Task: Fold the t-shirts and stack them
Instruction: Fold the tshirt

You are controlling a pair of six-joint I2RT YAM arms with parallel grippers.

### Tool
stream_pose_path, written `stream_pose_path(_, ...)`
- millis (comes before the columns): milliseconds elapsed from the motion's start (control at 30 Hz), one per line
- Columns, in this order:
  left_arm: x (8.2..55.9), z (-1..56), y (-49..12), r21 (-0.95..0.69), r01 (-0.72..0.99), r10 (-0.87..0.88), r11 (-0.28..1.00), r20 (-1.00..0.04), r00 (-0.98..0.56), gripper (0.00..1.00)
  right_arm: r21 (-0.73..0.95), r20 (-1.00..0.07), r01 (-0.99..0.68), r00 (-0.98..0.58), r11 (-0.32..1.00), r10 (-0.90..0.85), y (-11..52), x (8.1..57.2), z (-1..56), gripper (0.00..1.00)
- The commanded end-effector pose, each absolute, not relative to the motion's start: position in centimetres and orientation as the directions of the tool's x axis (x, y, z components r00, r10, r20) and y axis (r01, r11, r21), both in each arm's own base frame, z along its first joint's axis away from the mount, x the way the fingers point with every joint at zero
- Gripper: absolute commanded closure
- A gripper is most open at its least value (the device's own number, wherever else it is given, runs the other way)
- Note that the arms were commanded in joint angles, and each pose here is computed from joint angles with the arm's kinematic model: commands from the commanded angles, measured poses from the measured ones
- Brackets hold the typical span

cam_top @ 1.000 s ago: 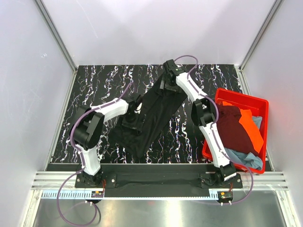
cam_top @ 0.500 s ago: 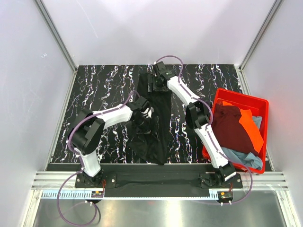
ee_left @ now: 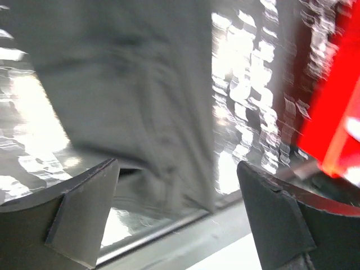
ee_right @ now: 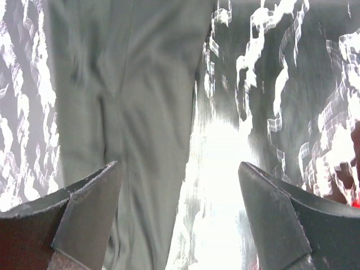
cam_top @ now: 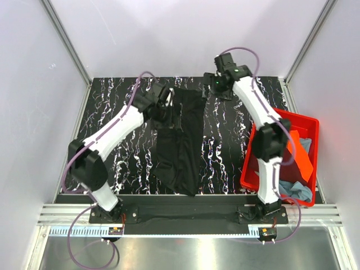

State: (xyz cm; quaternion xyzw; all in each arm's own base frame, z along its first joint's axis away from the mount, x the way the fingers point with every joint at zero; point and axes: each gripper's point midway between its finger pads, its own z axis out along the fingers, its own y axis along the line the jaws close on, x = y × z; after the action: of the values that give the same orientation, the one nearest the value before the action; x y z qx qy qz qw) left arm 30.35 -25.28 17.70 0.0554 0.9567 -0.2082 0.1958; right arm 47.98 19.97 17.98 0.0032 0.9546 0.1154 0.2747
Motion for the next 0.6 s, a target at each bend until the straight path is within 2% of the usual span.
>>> stream_pose_path(0, 35.4, 16.0, -21.3, -0.083, 0.161, 0.102, 0.984, -0.477, -0.873, 0.1, 0.245, -0.524, -0.054, -0.848, 0.968, 0.086, 19.6, 42.4, 21.7, 0.09)
stream_pose_path(100, 39.2, 16.1, -21.5, 0.002, 0.164, 0.14, 0.986, -0.532, -0.835, 0.08, 0.229, -0.488, -0.026, -0.868, 0.973, 0.091, 18.3, 39.4, 21.2, 0.09)
stream_pose_path(133, 40.6, 14.5, -21.9, 0.026, 0.166, 0.155, 0.986, -0.525, -0.837, 0.07, 0.239, -0.504, -0.027, -0.858, 0.971, 0.1, 17.8, 38.2, 22.6, 0.09)
stream_pose_path(167, 41.5, 13.9, -22.3, 0.038, 0.17, 0.164, 0.985, -0.531, -0.832, 0.06, 0.229, -0.477, -0.017, -0.874, 0.973, 0.097, 17.3, 36.9, 22.0, 0.09)
stream_pose_path(200, 43.2, 14.6, -23.0, 0.03, 0.174, 0.16, 0.984, -0.568, -0.807, 0.06, 0.242, -0.496, -0.015, -0.862, 0.97, 0.11, 16.8, 35.8, 23.3, 0.09)
stream_pose_path(233, 44.0, 12.5, -23.4, 0.044, 0.179, 0.174, 0.983, -0.546, -0.82, 0.05, 0.244, -0.492, -0.009, -0.863, 0.97, 0.116, 16.5, 35.1, 23.4, 0.09)
stream_pose_path(267, 45.6, 13.2, -24.0, 0.043, 0.17, 0.163, 0.984, -0.586, -0.794, 0.06, 0.245, -0.483, 0.003, -0.867, 0.969, 0.125, 16.0, 33.6, 23.5, 0.09)
stream_pose_path(300, 45.6, 11.9, -24.1, 0.051, 0.18, 0.177, 0.982, -0.565, -0.806, 0.06, 0.248, -0.483, 0.006, -0.866, 0.969, 0.129, 15.8, 33.0, 23.6, 0.09)
stream_pose_path(500, 50.2, 9.4, -27.0, -0.009, 0.203, 0.145, 0.979, -0.668, -0.73, 0.13, 0.209, -0.452, 0.062, -0.879, 0.976, 0.153, 13.5, 29.3, 22.0, 0.09)
stream_pose_path(567, 50.7, 8.0, -27.2, -0.024, 0.194, 0.129, 0.981, -0.669, -0.732, 0.13, 0.203, -0.428, 0.073, -0.89, 0.976, 0.156, 13.2, 28.4, 21.3, 0.09)
